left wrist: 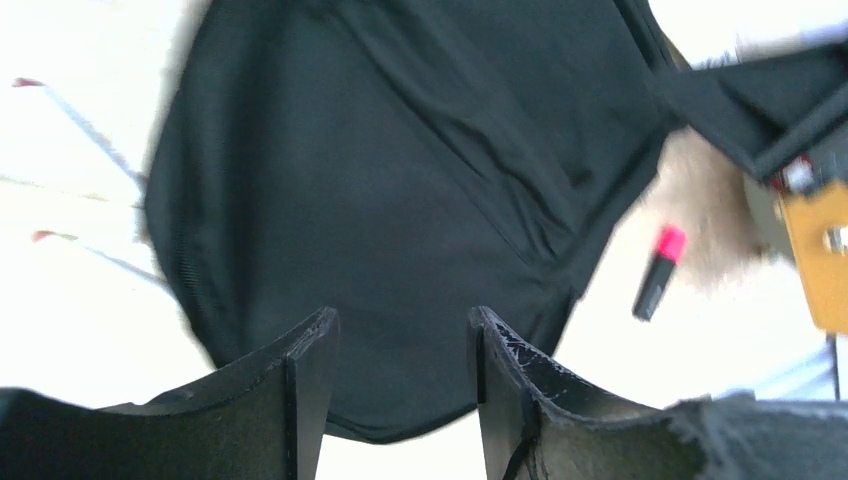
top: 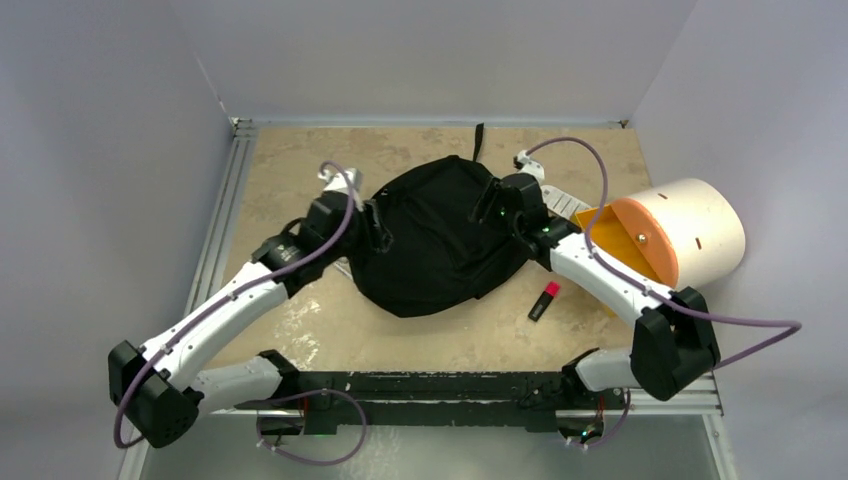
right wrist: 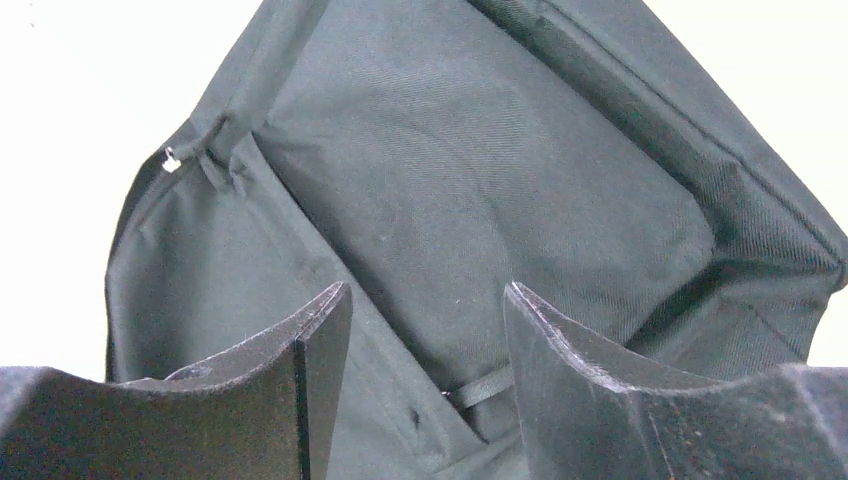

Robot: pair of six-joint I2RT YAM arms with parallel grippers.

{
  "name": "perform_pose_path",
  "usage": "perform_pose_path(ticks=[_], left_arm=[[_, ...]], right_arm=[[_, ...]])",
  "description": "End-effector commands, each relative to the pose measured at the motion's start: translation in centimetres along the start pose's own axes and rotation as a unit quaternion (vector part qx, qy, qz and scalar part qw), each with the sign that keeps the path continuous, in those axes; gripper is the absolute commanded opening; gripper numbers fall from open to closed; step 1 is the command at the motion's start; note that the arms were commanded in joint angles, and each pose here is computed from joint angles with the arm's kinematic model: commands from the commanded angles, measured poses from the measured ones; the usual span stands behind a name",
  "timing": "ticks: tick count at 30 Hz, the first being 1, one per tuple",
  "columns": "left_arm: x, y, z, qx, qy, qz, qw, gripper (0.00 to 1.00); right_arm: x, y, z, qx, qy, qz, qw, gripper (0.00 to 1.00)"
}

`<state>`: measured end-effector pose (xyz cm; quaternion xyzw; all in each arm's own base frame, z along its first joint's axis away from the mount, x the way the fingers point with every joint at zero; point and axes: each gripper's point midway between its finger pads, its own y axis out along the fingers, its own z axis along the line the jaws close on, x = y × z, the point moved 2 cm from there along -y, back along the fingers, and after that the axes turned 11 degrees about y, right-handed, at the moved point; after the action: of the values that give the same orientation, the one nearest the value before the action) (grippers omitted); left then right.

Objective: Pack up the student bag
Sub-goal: Unzip the student bag at the center of the board.

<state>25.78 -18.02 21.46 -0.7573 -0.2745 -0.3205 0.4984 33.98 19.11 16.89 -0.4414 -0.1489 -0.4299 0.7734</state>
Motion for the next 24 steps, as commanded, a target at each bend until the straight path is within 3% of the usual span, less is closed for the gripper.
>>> perform_pose_path(ticks=[1, 10, 24], left_arm=[[-2.0, 0.6, -4.6, -0.016, 0.078, 0.01, 0.997, 0.49], [-7.0, 4.4, -10.1, -0.091, 0.118, 0.026, 0.988, 0.47], [-14.4, 7.4, -8.3, -0.066, 0.093, 0.1, 0.988, 0.45]], right_arm=[[0.3, -1.0, -0.1, -0.027, 0.131, -0.005, 0.991, 0.61], [-1.4, -1.3, -1.7, -0.111, 0.218, 0.031, 0.969, 0.61], [-3.4, -1.9, -2.0, -0.09, 0.251, 0.064, 0.962, 0.53]])
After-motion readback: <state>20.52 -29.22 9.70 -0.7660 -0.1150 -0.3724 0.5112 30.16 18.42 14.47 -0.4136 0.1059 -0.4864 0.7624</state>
